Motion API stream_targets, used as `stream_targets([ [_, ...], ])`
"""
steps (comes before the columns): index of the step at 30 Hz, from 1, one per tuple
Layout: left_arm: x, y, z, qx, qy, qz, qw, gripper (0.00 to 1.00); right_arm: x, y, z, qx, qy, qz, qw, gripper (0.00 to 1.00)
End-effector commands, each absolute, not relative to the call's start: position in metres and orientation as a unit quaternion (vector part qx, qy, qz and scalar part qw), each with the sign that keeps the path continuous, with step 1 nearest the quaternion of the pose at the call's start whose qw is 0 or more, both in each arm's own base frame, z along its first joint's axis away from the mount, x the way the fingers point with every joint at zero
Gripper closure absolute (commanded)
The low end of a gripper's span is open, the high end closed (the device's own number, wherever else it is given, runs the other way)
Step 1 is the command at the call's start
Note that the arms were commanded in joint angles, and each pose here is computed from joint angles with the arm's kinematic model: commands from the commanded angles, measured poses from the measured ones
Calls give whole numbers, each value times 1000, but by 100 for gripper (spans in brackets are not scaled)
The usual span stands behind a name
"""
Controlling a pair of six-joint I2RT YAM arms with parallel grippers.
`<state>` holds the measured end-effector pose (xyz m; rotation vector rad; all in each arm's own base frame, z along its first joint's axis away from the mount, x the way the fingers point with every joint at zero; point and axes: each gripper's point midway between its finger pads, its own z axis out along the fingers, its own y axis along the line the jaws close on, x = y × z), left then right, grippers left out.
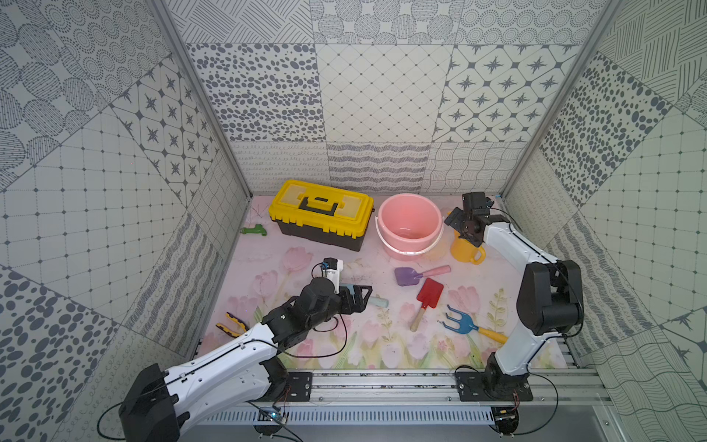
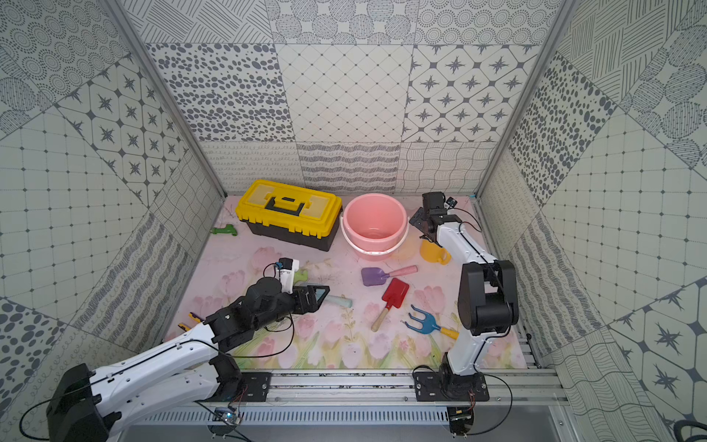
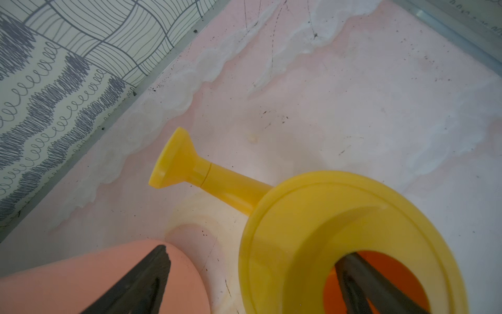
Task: Organize the gardening tools
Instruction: Move the gardening tool to the center of the board, then adjust the gardening tool at the center of the board.
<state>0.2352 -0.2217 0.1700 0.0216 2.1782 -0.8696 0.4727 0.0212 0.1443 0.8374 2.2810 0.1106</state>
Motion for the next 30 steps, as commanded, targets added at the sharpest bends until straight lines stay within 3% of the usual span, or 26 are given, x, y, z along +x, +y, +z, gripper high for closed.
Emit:
stream_targets([
  [1,241,-227,184,20,843,-348,409,0,470,33,157,297,886,32,355,3],
  [8,241,-230,183,20,844,-353,403,1,430,21,198,255,880,4,400,3],
  [17,242,-227,181,19,846,-342,409,1,394,-13,151,260,896,3,359,6],
  [26,242,-227,183,20,845,-344,409,1,404,-7,129,219,909,41,351,8],
  [30,241,-226,185,20,843,-346,411,1,412,15,130,180,911,93,360,15],
])
